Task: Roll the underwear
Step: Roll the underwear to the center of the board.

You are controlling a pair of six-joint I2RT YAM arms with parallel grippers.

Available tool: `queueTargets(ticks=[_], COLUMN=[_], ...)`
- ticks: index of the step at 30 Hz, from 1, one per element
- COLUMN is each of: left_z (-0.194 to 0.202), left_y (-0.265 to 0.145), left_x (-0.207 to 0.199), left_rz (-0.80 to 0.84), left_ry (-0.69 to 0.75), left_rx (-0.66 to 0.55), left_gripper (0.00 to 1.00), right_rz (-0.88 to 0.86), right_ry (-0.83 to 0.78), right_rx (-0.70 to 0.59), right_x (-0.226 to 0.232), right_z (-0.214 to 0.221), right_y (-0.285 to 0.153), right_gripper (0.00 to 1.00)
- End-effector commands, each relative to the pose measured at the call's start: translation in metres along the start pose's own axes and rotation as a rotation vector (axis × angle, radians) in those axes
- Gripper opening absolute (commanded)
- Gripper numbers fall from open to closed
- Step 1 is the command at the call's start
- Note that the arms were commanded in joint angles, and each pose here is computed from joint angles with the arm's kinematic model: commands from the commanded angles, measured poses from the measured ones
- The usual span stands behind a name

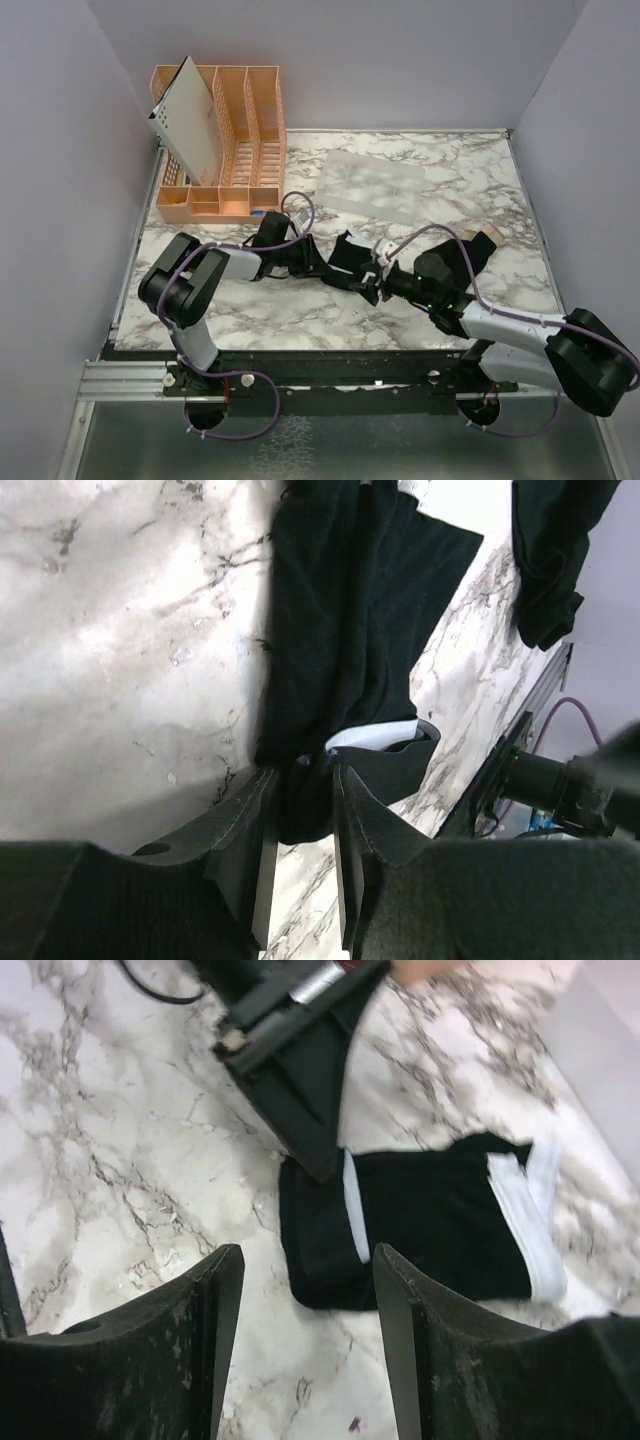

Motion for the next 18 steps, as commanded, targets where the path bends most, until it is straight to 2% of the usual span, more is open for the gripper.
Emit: queueTargets(ticks=[1, 3, 6, 11, 18], left_z=[0.02, 0.018, 0.015, 0.014, 0.017], left_y=[0.0, -0.001, 0.001, 0.001, 0.0], left_x=[0.022, 0.021, 0.018, 0.018, 0.018], left_rz=[-0.153, -0.155, -0.139, -0.139, -0.135], left_ry=[-0.042, -0.04, -0.04, -0.023, -0.031], left_rx=[0.15, 0.163, 0.179, 0.202, 0.222], left_gripper=[0.33, 0.33, 0.33, 0.33, 0.33], right_rz=[-0.057, -0.044, -0.059, -0.012, -0.002], right_ry=[-0.438, -0.587, -0.7, -0.809, -0.846], right_rx=[0.046, 0.105, 0.169, 0.17, 0.242], right_x=[0.017, 0.025, 0.026, 0.02, 0.012], right_z=[0.002, 0.009, 0.022, 0.026, 0.04], right_y=[0.02, 0.03, 0.04, 0.045, 0.049], right_gripper=[0.58, 0.57, 0.55, 0.55, 0.54])
Point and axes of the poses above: each gripper's point midway between its finger pads, its own y axis out along the fingers, its own x axis along the line the jaws close on, z = x × y, the point moved 5 cm from there along -y, back along the fingers, and after that the axes turned 12 degrees about y, right-handed, at the moved point
